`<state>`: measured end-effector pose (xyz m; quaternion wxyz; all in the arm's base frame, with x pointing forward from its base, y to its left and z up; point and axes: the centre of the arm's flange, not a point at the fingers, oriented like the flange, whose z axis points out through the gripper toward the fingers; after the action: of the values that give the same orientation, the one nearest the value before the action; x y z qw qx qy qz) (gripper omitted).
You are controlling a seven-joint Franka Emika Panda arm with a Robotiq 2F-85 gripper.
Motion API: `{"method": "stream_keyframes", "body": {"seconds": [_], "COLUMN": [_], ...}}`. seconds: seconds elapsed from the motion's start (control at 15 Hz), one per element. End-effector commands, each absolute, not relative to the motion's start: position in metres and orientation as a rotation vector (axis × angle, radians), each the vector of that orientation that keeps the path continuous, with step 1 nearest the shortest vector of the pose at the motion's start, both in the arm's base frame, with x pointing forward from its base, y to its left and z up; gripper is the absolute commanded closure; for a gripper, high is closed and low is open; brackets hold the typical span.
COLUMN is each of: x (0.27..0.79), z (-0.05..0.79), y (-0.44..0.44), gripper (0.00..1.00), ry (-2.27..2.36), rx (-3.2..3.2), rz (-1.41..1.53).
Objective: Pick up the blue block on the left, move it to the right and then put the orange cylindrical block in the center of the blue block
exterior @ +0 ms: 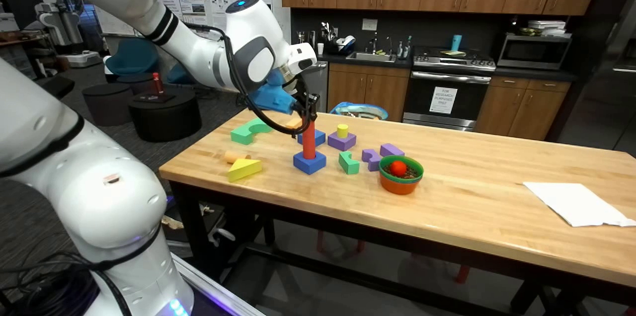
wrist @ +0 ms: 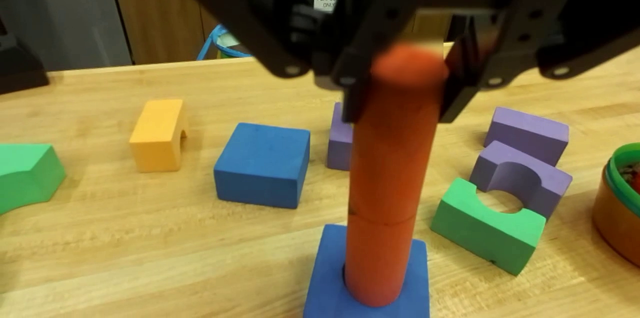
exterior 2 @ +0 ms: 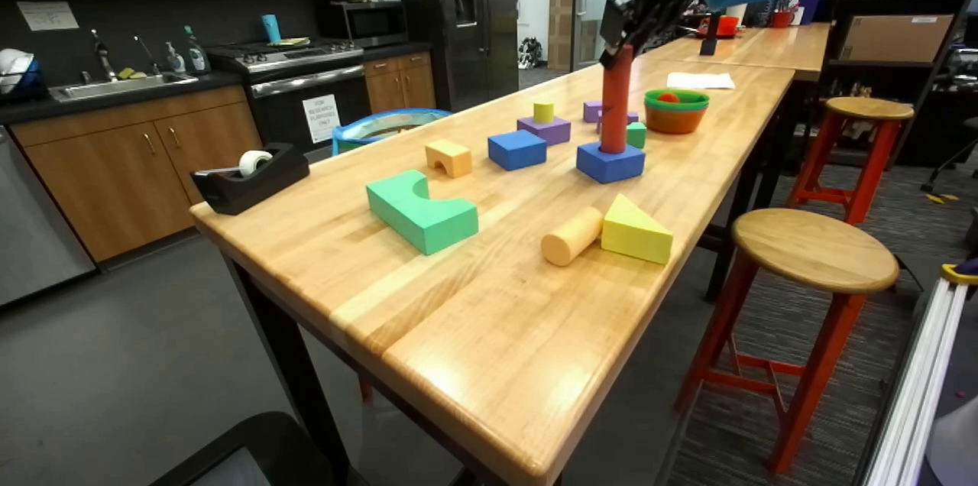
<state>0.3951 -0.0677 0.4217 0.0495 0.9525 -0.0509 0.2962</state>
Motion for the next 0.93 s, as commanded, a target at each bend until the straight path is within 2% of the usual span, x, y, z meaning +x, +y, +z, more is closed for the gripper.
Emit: {"method": "stream_keyframes", "body": {"seconds": [0.0, 0.87], "x": [0.394, 0.391], "z": [0.411, 0.371], "y": [-0.064, -0.087], "gripper": [0.85, 0.85], "ry": [-0.151, -0.326], "rx": [2.892, 2.950], "rz": [0.904, 0.989]}}
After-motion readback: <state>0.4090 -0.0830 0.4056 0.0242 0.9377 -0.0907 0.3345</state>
